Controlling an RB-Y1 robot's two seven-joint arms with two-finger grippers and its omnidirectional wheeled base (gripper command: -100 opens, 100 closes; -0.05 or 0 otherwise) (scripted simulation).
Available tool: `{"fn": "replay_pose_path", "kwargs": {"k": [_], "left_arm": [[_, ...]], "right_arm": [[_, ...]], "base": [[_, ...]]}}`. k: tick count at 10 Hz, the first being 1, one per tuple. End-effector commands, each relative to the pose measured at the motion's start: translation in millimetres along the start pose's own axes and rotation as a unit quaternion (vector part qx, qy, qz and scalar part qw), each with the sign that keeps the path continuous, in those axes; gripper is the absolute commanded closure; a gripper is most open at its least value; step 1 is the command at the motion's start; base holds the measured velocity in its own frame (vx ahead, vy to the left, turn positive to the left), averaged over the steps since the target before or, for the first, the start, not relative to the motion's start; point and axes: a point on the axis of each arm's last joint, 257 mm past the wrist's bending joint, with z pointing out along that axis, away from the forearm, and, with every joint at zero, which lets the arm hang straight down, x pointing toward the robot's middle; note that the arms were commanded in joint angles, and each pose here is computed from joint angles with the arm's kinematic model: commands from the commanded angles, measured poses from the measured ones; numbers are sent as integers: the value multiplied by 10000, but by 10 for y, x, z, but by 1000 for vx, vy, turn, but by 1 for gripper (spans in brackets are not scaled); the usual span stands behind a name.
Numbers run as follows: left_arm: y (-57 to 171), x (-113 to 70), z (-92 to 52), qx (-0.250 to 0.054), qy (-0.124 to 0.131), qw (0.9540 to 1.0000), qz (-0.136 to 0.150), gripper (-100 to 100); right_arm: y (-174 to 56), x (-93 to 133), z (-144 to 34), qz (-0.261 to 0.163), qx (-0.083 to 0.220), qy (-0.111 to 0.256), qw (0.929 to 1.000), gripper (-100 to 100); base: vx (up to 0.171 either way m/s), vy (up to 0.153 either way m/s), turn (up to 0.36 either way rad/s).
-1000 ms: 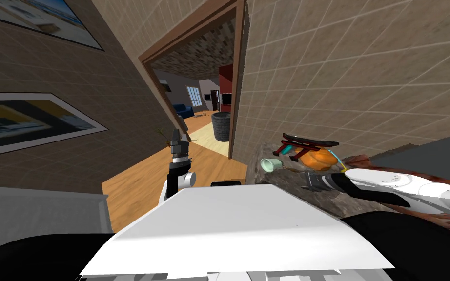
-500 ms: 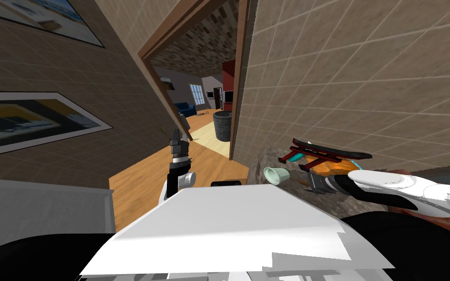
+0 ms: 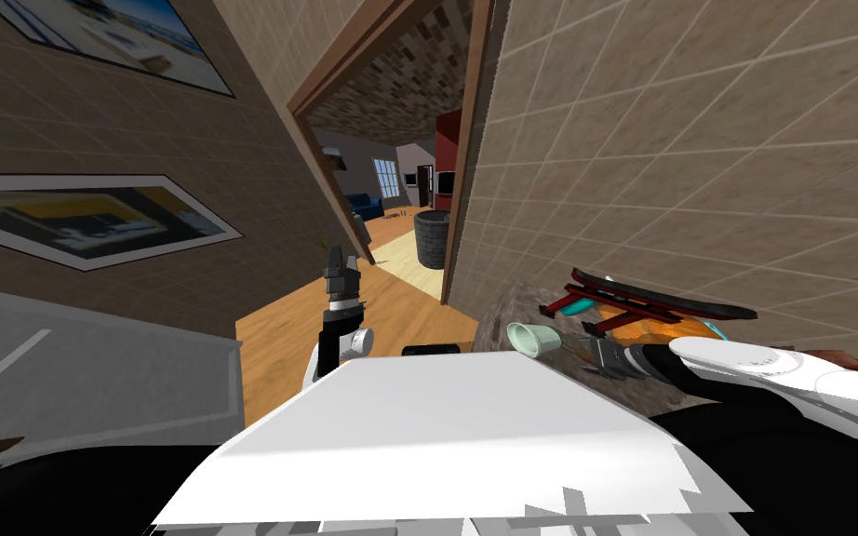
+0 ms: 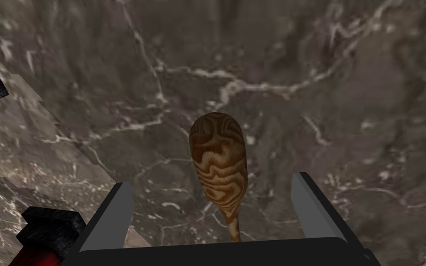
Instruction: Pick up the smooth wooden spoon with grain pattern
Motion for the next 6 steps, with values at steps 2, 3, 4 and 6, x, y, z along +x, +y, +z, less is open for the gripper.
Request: {"fn": "replay_pose_path", "kwargs": {"k": [2, 3, 4, 6], "left_arm": [[0, 0, 0, 0, 0, 10000, 0, 0], [0, 0, 0, 0, 0, 10000, 0, 0], [0, 0, 0, 0, 0, 10000, 0, 0], [0, 0, 0, 0, 0, 10000, 0, 0]], "right_arm": [[0, -1, -1, -1, 0, 0, 10000, 100], [4, -1, 0, -5, -6, 0, 10000, 100], [-2, -1, -2, -9, 0, 1, 10000, 100], [-1, -1, -1, -7, -1, 0, 10000, 0]], "base": [[0, 0, 0], [0, 0, 0], [0, 0, 0], [0, 0, 0]]}}
